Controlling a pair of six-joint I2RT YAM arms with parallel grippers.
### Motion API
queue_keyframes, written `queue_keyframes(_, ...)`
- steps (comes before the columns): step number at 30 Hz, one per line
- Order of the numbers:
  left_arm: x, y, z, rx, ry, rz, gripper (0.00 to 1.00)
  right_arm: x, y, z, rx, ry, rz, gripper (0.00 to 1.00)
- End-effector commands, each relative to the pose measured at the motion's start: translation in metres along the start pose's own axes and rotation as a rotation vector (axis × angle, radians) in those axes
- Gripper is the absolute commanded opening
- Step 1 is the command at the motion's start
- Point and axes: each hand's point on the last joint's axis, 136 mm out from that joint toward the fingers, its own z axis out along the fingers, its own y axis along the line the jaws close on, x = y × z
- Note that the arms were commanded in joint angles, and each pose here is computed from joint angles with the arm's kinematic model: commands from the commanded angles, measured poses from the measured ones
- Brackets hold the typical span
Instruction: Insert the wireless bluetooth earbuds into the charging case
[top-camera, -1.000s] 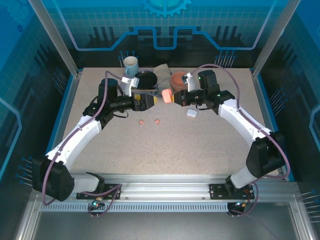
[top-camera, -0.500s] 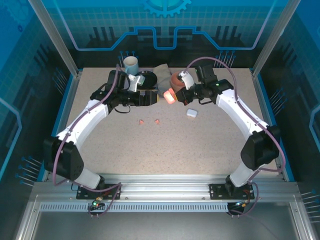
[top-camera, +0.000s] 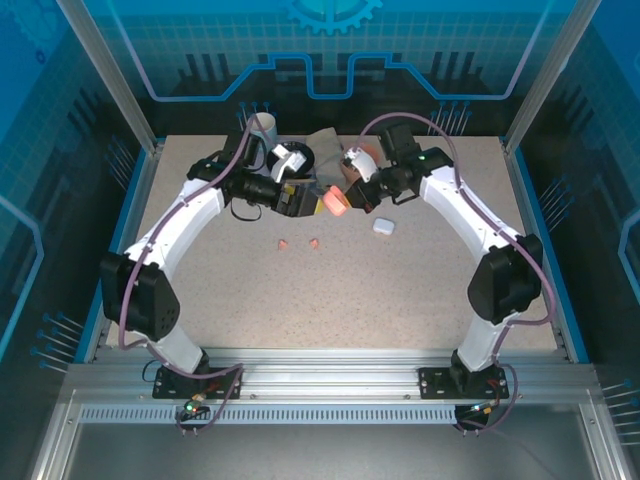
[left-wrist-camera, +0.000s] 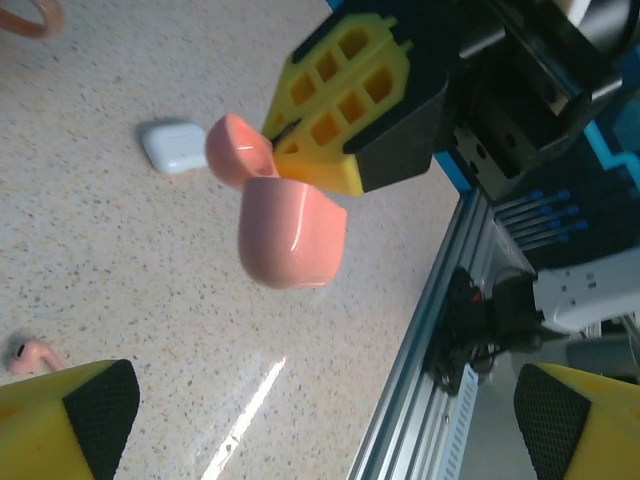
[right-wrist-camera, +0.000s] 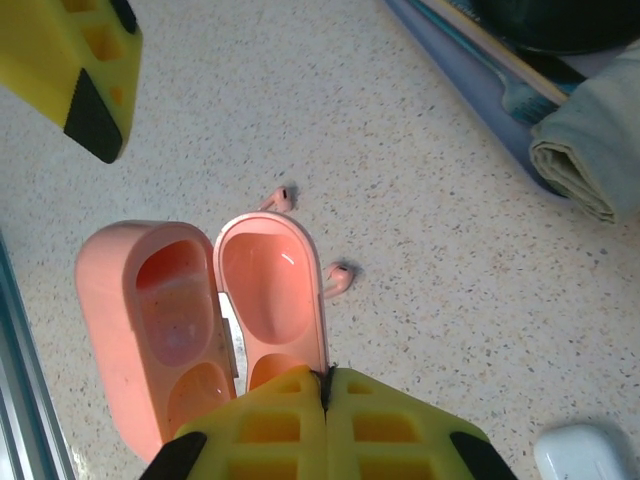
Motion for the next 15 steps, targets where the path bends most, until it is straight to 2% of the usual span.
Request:
queue_keyframes(1,0.015,-0.004,0.001,0.060,0.068,0.015,0.99,0.011,0.015,0.012,-0.045,0.072,-0.044,0.00)
queue_keyframes(6,0.024,0.006,0.010,0.068,0.114,-0.014,0.97,0.018,0.024,0.019,-0.054,0.113,-0.071,0.00)
queue_keyframes(15,0.029,0.012,0.017,0.105,0.152,-0.025,0.86,0.026,0.034,0.019,-0.058,0.134,-0.087,0.00)
